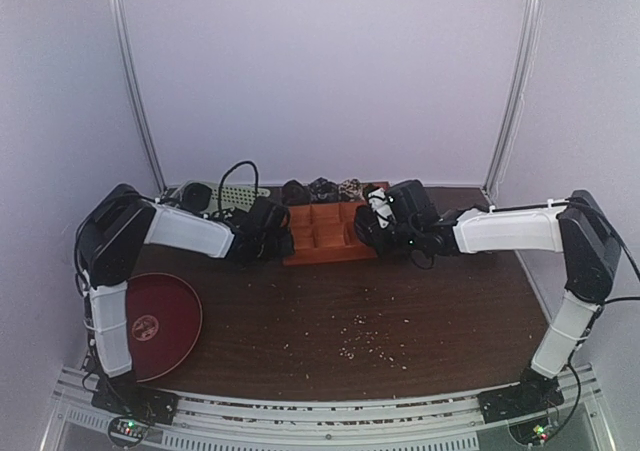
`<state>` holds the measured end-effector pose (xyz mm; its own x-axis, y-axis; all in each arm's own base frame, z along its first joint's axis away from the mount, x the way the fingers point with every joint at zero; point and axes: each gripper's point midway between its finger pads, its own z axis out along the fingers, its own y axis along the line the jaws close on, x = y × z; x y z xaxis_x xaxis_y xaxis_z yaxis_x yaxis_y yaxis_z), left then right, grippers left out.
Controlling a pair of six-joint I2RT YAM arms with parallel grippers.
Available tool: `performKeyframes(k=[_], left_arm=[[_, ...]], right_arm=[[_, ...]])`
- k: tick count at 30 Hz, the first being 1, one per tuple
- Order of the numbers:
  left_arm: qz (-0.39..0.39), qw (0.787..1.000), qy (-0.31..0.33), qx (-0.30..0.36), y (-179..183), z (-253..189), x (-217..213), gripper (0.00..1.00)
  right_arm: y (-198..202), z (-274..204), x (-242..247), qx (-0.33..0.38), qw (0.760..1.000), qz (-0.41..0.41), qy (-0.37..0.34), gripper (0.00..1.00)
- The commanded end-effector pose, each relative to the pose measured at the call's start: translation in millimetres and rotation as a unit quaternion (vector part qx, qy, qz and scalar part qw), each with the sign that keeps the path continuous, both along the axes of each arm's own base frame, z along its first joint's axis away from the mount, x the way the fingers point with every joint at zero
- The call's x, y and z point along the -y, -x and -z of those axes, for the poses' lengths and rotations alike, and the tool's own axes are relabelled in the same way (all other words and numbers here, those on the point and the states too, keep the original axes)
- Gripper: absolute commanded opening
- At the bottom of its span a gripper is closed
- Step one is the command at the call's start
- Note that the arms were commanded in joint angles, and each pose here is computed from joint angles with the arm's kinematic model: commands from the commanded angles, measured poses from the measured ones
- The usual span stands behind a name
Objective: Roll the ties
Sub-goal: Move the storage box to the center of the board, then place the tie in the storage box.
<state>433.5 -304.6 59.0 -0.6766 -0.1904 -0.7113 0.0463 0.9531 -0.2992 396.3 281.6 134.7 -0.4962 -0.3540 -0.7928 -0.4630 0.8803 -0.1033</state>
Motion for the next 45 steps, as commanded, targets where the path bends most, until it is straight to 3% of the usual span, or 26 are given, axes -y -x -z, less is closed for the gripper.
performKeyframes(k=[1, 9, 18, 31, 38, 45], left_arm=[[0.064, 0.997, 0.023, -0.045, 40, 10, 22, 0.1], [0.07, 0.997, 0.015, -0.041, 42, 3, 19, 0.19], [0.068, 0.997, 0.022, -0.042, 45, 9, 18, 0.19], [0.07, 0.997, 0.019, -0.04, 46, 10, 17, 0.2], [0.071, 0.997, 0.017, -0.039, 48, 8, 15, 0.2], [0.069, 0.997, 0.016, -0.041, 46, 10, 15, 0.2]], right_arm=[[-24, -7, -10, 0.025, 1.0, -0.002, -0.003, 0.41], [-44, 29, -8, -0.007, 1.0, -0.004, 0.02, 0.41], [-48, 66, 9, -0.037, 0.997, 0.003, 0.075, 0.41], [-65, 85, -5, -0.062, 0.994, -0.031, 0.082, 0.4], [-45, 110, 5, -0.116, 0.984, -0.078, 0.106, 0.39], [-28, 107, 1, -0.156, 0.974, -0.119, 0.11, 0.39]])
